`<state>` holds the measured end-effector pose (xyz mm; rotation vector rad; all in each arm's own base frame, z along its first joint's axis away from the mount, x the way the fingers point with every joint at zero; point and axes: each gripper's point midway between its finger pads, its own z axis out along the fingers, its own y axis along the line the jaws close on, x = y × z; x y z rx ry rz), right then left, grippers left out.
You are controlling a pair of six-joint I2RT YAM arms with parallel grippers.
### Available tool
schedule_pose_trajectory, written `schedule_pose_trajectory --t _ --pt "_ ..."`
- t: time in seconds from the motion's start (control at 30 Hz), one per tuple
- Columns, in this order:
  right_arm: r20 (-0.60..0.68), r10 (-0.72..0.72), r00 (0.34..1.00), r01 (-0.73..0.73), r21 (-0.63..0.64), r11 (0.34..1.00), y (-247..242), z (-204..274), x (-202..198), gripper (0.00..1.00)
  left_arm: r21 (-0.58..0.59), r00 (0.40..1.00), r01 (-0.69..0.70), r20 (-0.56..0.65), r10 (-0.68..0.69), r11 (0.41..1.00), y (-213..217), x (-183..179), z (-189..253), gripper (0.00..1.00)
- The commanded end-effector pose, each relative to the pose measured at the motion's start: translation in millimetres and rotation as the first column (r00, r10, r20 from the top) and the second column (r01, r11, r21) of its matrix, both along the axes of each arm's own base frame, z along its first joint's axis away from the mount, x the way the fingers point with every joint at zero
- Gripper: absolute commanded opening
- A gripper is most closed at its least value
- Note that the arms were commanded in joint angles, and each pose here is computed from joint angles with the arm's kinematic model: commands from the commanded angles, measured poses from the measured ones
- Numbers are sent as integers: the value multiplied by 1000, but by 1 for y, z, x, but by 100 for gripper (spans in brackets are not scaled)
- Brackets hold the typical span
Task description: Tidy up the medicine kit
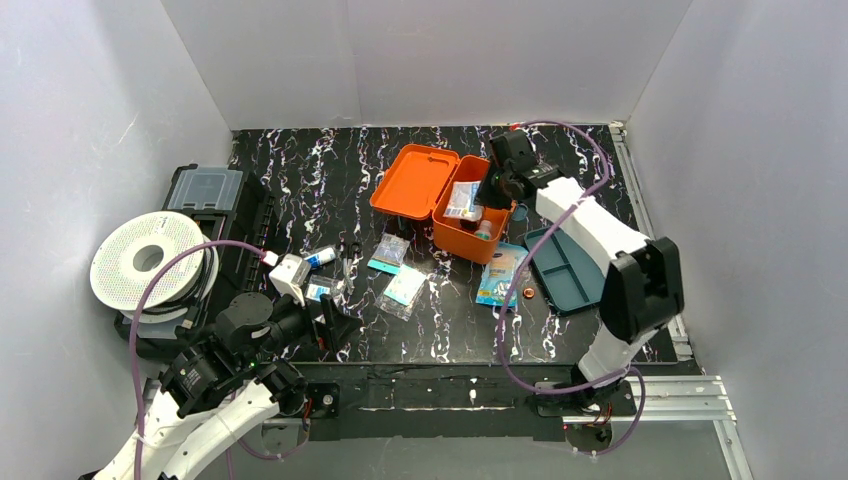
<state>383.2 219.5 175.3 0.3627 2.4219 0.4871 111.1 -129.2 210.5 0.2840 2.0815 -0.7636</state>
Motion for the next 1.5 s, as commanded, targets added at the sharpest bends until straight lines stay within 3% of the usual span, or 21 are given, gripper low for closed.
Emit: schedule_pose_trajectory --t 0.0,0.3,0.43,0.5,0.87,1.03,1.2,1.47 --pt "-34 81 996 -78 93 993 29 1 11 1 -2 1000 12 15 -12 1000 -1 0 1 100" --pt "-195 131 972 -116 83 990 36 -42 -2 3 3 1000 11 10 -11 1000 -1 0 0 100" --pt "-222 127 967 -120 46 992 27 -47 -12 31 2 1000 12 11 -12 1000 -1 0 0 99" --pt "-207 124 970 -119 36 992 23 -41 -15 39 3 1000 11 10 -11 1000 -2 1 0 100" --pt "-21 79 997 -79 -2 997 -11 25 -36 60 6 1000 12 6 -12 1000 -2 1 -1 99" --pt "42 62 997 -61 -17 998 -30 45 -57 64 8 1000 11 2 -11 1000 -2 1 -2 99" --pt "76 36 996 -33 -42 999 -51 46 -79 71 14 1000 11 -4 -11 1000 -2 1 -3 100" --pt "48 -29 998 32 -65 997 -76 3 -110 76 18 1000 11 -9 -10 1000 -3 2 -3 100"
